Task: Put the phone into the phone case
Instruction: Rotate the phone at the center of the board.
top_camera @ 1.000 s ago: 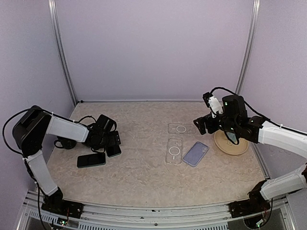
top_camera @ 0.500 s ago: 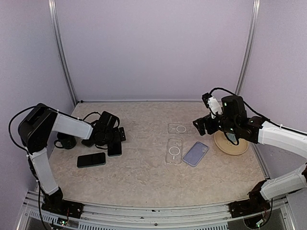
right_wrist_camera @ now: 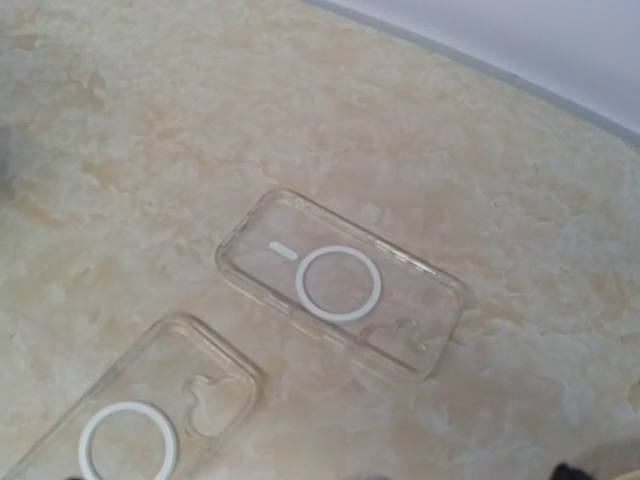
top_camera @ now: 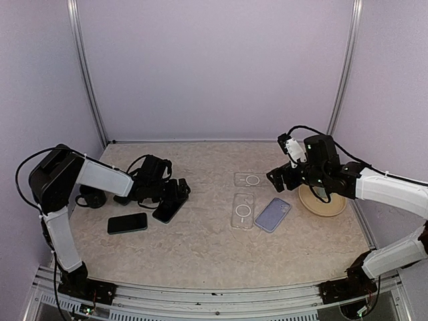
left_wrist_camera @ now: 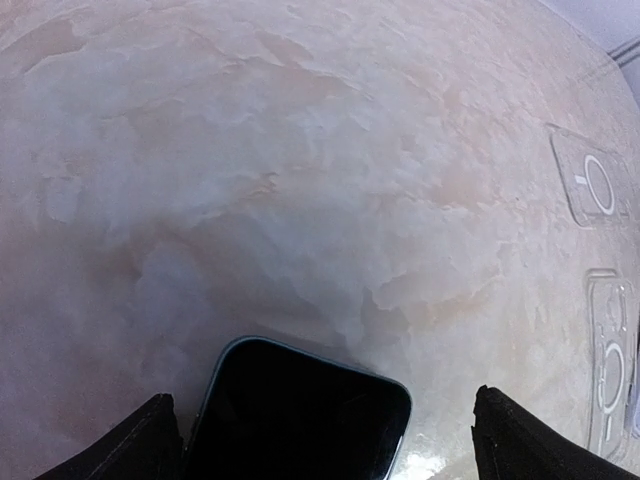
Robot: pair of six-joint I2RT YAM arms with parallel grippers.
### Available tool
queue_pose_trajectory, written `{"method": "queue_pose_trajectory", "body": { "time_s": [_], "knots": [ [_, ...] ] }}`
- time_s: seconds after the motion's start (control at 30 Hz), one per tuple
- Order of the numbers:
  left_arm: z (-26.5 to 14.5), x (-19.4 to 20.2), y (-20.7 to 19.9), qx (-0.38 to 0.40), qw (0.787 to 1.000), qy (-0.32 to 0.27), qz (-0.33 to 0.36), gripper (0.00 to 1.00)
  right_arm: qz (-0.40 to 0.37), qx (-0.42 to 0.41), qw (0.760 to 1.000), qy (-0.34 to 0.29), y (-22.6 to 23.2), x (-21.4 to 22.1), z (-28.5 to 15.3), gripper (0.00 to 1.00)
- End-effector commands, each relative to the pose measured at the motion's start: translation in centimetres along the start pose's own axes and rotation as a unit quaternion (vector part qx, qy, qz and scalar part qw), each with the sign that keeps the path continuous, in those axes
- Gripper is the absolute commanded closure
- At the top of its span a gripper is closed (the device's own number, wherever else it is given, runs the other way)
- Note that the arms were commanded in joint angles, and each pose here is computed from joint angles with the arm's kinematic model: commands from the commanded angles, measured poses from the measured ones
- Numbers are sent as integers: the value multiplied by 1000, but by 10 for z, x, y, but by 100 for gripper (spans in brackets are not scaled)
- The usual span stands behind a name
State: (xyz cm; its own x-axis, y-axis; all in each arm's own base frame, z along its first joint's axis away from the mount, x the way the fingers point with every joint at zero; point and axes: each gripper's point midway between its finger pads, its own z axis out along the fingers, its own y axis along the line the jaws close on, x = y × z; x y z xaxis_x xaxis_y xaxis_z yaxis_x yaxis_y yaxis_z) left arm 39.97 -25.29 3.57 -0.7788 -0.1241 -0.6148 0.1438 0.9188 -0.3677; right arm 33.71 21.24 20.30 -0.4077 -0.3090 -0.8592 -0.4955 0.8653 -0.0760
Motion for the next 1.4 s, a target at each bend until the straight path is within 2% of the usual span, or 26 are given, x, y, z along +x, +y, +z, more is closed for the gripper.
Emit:
{"method": "queue_pose_trajectory", "body": {
  "time_s": [0.0,0.1,0.2,0.37,0.43,0.7,0.87,1.23,1.37],
  "knots": [
    [-3,30,-26,66,996,45,24,1,-2,-17,1000,-8,9,-12,0,0],
    [-9,34,-35,71,995,54,47,1,-4,-18,1000,-8,10,-12,0,0],
    [-19,27,-30,43,995,47,76,1,-5,-21,1000,-8,10,-12,0,0],
    [-42,14,-24,4,987,14,158,1,-4,-29,999,-13,13,-13,-1,0],
    [-52,21,-20,-1,982,12,191,1,-4,-34,999,-15,15,-13,-1,0],
    [-66,45,-36,75,951,-5,298,1,-9,-51,998,-18,21,-17,-2,0],
    [-66,50,-51,117,937,-1,329,1,-7,-61,998,-16,26,-14,-2,0],
    [-32,52,-47,88,935,49,340,1,-3,-62,998,-14,29,-8,-4,0],
    [-25,48,-41,72,938,51,336,1,-2,-62,998,-12,29,-4,-5,0]
  ]
}}
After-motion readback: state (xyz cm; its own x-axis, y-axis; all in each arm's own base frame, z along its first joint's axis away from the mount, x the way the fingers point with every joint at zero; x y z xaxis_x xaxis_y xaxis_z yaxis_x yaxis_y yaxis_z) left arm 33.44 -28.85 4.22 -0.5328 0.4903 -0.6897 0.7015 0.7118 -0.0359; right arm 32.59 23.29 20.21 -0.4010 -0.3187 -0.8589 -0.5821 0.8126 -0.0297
